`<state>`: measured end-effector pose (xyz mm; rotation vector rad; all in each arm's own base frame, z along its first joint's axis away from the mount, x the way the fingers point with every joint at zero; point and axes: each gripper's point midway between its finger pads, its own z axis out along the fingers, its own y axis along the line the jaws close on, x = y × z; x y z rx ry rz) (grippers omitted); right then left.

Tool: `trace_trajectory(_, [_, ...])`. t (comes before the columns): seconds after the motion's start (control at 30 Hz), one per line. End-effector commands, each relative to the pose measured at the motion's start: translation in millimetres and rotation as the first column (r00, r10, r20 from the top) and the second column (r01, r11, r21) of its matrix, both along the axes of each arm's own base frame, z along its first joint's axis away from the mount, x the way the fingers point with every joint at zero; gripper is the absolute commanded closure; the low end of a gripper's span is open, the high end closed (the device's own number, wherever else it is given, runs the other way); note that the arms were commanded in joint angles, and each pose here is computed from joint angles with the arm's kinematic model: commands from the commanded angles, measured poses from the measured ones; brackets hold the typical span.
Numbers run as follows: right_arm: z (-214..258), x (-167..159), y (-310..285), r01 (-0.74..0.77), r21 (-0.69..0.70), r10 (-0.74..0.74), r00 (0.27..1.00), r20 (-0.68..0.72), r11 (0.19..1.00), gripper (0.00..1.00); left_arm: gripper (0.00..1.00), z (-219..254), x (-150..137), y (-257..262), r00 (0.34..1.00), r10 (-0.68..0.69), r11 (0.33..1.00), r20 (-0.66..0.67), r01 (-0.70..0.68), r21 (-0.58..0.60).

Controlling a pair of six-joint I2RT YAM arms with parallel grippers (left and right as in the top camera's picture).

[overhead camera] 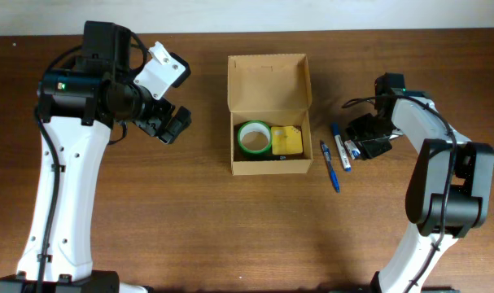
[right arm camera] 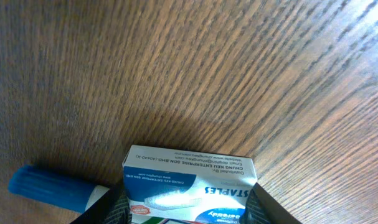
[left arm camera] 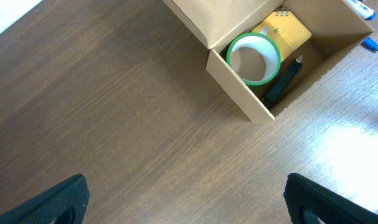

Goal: Pack container
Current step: 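Grasp the white staples box with the right gripper, then carry the staples box with right gripper over the box, lower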

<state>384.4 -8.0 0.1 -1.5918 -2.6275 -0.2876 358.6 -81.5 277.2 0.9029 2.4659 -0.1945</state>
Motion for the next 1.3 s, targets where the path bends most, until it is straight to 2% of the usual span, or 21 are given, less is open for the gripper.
trace_trajectory(0.0, [-3.3, -1.7, 0.5, -0.09, -0.019, 0.09, 0.996, -0.002, 0.996, 0.57, 0.0, 16.6, -2.7, -1.1, 0.998, -0.02, 1.0, 0.052, 0.021, -0.006])
trace_trajectory(0.13, [33.3, 12.9, 0.4, -0.235, -0.034, 0.236, 0.971, 0.04, 0.971, 0.59, 0.0, 16.6, -2.7, -1.1, 0.998, -0.02, 1.0, 0.052, 0.021, -0.006])
trace_trajectory(0.27, [94.7, 30.0, 18.3, -0.424, -0.068, 0.429, 0.899, 0.091, 0.903, 0.59, 0.0, 16.6, -2.7, -1.1, 0.998, -0.02, 1.0, 0.052, 0.021, -0.006])
trace_trajectory(0.37, [141.9, 40.3, 50.6, -0.544, -0.11, 0.555, 0.818, 0.151, 0.832, 0.59, 0.0, 16.7, -2.7, -1.1, 0.998, -0.02, 1.0, 0.052, 0.021, -0.006])
trace_trajectory(0.53, [188.4, 46.9, 124.9, -0.67, -0.179, 0.692, 0.676, 0.253, 0.72, 0.59, 0.0, 16.6, -2.7, -1.1, 0.998, -0.02, 1.0, 0.052, 0.021, -0.006])
trace_trajectory(0.63, [189.2, 42.5, 175.1, -0.741, -0.224, 0.77, 0.575, 0.277, 0.633, 0.59, 0.0, 16.6, -2.7, -1.1, 0.998, -0.02, 1.0, 0.052, 0.021, -0.006])
trace_trajectory(0.77, [187.9, 32.9, 214.9, -0.794, -0.267, 0.832, 0.48, 0.277, 0.547, 0.59, 0.0, 16.6, -2.7, -1.1, 0.998, -0.02, 1.0, 0.052, 0.021, -0.006])
trace_trajectory(0.97, [156.3, 21.1, 241.8, -0.86, -0.238, 0.888, 0.405, 0.219, 0.451, 0.58, 0.0, 16.6, -2.7, -1.1, 0.998, -0.02, 1.0, 0.052, 0.021, -0.006])
trace_trajectory(1.27, [98.7, 17.5, 248.9, -0.905, -0.215, 0.931, 0.353, 0.097, 0.366, 0.58, 0.0, 16.7, -2.7, -1.1, 0.998, -0.02, 1.0, 0.052, 0.021, -0.006])
